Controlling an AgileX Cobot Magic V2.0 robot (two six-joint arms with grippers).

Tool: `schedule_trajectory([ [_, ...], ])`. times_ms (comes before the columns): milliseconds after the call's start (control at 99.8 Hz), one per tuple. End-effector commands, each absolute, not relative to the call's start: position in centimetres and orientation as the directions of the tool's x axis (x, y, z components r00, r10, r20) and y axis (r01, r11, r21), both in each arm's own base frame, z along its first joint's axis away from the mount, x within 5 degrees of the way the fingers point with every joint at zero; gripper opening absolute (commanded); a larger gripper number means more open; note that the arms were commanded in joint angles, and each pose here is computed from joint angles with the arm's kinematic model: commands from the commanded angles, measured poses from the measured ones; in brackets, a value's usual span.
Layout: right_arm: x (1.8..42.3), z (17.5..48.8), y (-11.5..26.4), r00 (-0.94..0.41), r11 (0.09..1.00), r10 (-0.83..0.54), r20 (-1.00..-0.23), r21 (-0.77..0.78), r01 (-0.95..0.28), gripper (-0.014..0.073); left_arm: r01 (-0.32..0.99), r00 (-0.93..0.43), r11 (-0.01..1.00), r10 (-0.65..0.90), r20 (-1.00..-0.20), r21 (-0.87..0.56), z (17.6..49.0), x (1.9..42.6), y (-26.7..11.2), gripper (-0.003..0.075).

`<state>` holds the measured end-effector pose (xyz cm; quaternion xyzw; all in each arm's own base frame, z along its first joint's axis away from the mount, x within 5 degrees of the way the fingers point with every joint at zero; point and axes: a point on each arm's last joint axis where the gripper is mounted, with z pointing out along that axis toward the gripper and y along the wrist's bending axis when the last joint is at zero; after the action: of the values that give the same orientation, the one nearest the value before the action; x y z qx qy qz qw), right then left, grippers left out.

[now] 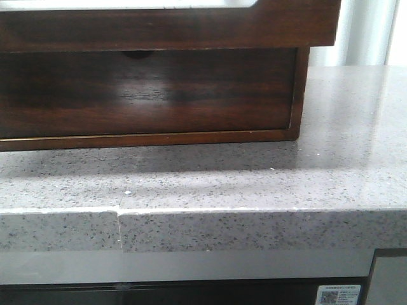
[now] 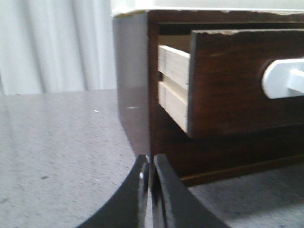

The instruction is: Put scissors in drawer with both arms

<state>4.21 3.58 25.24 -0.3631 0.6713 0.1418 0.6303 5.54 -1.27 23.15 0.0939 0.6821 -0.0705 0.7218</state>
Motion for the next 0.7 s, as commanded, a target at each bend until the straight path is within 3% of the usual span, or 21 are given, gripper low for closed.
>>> schedule_trajectory([
  [0, 4.2, 26.8, 3.6, 0.132, 0.711, -0.244, -0.961, -0.27, -0.649, -0.0061, 0.183, 0.186, 0.981, 0.025, -0.982, 0.059, 24.5, 5.5, -1.1, -0.0022],
  [170, 4.2, 26.8, 3.6, 0.132, 0.711, -0.244, -0.961, -0.27, -0.649, -0.0061, 0.106, 0.222, 0.994, 0.015, -0.975, 0.04, 22.8, 5.9, -0.7, -0.0022],
  [401, 4.2, 26.8, 3.6, 0.132, 0.711, -0.244, -0.961, -0.27, -0.649, -0.0061, 0.057, 0.156, 0.998, -0.045, -0.987, -0.037, 21.6, 6.1, -0.3, -0.0022],
  [611, 4.2, 26.8, 3.6, 0.132, 0.711, -0.244, -0.961, -0.27, -0.649, -0.0061, 0.026, 0.006, 0.999, -0.019, -1.0, -0.019, 19.9, 5.4, -0.1, -0.0022],
  [692, 4.2, 26.8, 3.6, 0.132, 0.711, -0.244, -0.961, -0.27, -0.649, -0.0061, 0.013, -0.086, 0.995, -0.102, -0.991, -0.104, 19.1, 5.5, -0.1, -0.0022],
])
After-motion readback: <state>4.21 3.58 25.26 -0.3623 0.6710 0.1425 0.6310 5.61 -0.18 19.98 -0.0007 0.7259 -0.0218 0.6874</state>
